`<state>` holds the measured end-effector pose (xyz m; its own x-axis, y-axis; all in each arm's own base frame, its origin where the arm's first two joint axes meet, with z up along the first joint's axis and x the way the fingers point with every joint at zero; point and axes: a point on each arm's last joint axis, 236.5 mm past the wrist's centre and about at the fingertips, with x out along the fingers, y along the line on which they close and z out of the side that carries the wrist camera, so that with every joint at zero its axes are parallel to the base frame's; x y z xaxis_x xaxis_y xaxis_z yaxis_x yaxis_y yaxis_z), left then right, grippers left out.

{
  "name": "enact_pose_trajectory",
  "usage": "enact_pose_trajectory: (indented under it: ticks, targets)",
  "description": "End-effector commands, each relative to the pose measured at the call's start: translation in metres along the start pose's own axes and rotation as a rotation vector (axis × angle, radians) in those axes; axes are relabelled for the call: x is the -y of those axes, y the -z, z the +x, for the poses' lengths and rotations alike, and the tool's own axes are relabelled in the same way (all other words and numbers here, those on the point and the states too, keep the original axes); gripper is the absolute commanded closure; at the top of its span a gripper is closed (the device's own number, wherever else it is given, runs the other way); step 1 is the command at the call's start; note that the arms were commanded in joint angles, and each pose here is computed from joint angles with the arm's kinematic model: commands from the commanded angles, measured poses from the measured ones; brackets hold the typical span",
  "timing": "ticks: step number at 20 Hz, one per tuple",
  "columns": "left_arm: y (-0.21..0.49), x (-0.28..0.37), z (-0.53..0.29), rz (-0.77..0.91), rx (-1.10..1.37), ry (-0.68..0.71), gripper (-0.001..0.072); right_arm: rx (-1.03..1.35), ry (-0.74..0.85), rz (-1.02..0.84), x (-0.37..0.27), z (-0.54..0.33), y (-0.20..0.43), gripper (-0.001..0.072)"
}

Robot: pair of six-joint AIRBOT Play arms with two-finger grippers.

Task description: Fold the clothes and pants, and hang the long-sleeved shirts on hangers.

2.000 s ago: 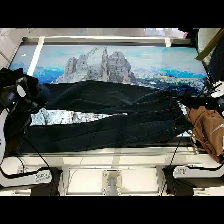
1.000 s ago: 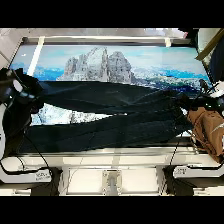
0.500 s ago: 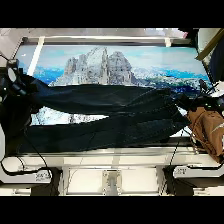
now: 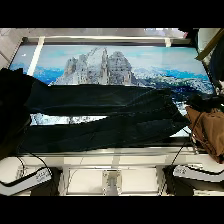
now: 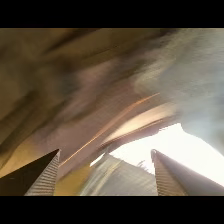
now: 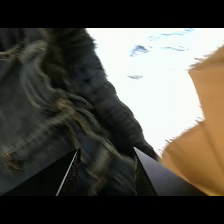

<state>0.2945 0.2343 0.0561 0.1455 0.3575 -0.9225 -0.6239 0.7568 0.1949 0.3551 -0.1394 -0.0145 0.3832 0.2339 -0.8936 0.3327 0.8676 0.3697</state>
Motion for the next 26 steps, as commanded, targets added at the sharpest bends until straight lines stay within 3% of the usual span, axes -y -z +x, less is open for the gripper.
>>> enact_pose_trajectory:
  ticks: [1, 4, 7, 8, 15, 16, 17, 18, 19, 26]
  targets:
    - [0.09, -0.069, 0.014, -0.351, -0.189, 0.046, 0.0065, -0.035, 0.025, 0.033, 0.017, -0.032, 0.021, 0.0325]
    - [0.162, -0.06, 0.047, -0.602, -0.353, 0.264, 0.0065, -0.032, 0.034, 0.025, 0.015, -0.043, 0.025, 0.0324]
    - [0.188, -0.033, 0.068, -0.725, -0.362, 0.454, 0.0064, -0.016, 0.046, 0.015, 0.013, -0.042, 0.043, 0.0297]
    - [0.194, -0.027, 0.073, -0.749, -0.359, 0.475, 0.0064, -0.003, 0.049, 0.025, 0.012, -0.038, 0.054, 0.0253]
    - [0.198, -0.033, 0.091, -0.782, -0.282, 0.416, 0.0076, 0.058, 0.079, 0.036, 0.009, -0.033, 0.089, 0.0251]
    - [0.195, -0.034, 0.092, -0.789, -0.268, 0.416, 0.0176, 0.059, 0.078, 0.04, 0.007, -0.034, 0.09, 0.0251]
    - [0.194, -0.034, 0.093, -0.786, -0.264, 0.413, 0.0355, 0.057, 0.078, 0.036, 0.006, -0.036, 0.092, 0.0251]
    - [0.193, -0.034, 0.093, -0.77, -0.257, 0.413, 0.06, 0.058, 0.077, 0.031, 0.004, -0.039, 0.093, 0.0251]
    - [0.193, -0.033, 0.093, -0.737, -0.25, 0.417, 0.0695, 0.064, 0.085, 0.023, 0.004, -0.042, 0.093, 0.0251]
    - [0.125, -0.003, 0.063, -0.652, -0.042, 0.616, 0.0697, -0.013, 0.081, 0.053, 0.005, -0.03, 0.123, 0.0251]
